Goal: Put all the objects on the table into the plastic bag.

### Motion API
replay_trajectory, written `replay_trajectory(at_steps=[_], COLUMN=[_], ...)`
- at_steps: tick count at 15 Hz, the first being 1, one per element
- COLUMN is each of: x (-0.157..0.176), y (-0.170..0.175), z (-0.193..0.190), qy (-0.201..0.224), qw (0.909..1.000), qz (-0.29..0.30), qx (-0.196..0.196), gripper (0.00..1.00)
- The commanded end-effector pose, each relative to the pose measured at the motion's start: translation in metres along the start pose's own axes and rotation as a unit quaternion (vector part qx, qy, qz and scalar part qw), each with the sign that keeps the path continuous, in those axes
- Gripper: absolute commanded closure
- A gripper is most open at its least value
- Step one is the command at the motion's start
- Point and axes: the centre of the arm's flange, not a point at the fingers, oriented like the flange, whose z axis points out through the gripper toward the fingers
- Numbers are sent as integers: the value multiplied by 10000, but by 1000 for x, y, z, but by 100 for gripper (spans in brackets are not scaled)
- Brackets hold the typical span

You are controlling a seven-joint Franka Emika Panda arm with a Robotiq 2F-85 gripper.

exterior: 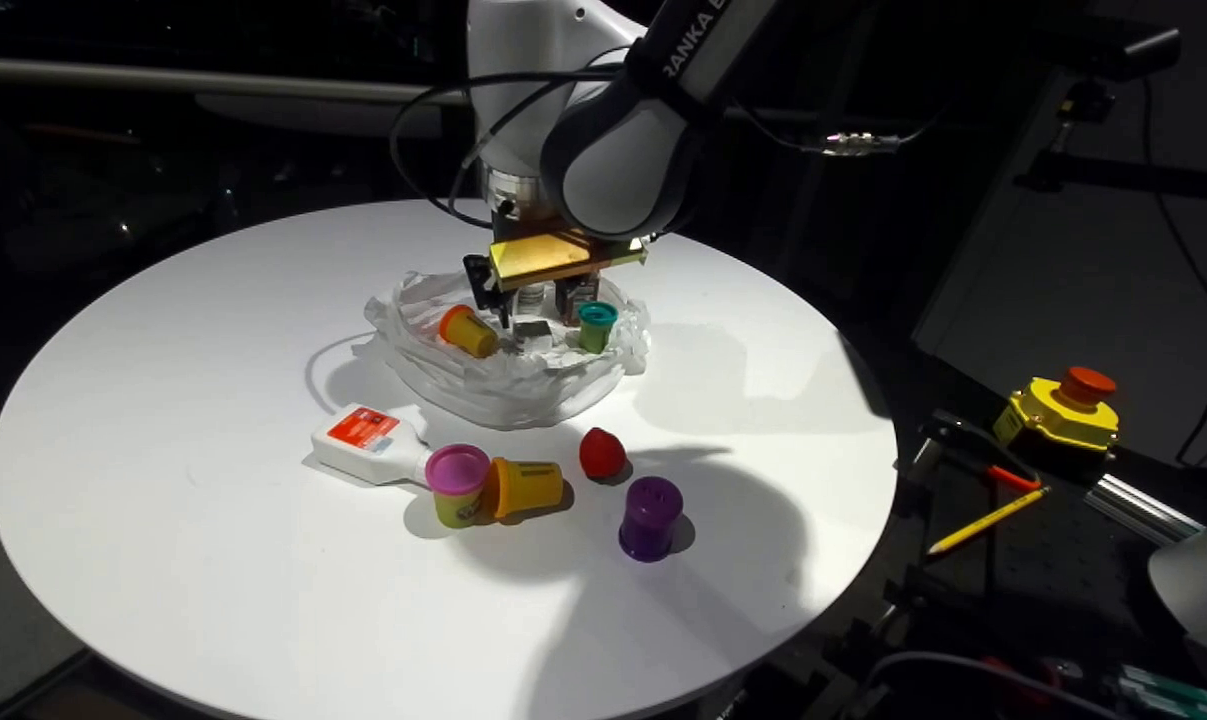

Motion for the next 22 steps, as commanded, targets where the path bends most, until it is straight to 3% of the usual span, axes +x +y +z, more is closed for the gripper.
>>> replay_trajectory(at_steps=[1, 9, 14, 17, 22], x=[-22, -136, -184, -196, -203], y=[-3, 8, 16, 19, 22], z=[-41, -122, -114, -96, -73], qy=[91, -749, -734, -656, -787], qw=[9995, 9963, 9960, 9951, 9929], qz=[-185, -235, -466, -535, -571], qx=[-252, -357, 202, 504, 692], gripper=[0, 1, 0, 0, 0])
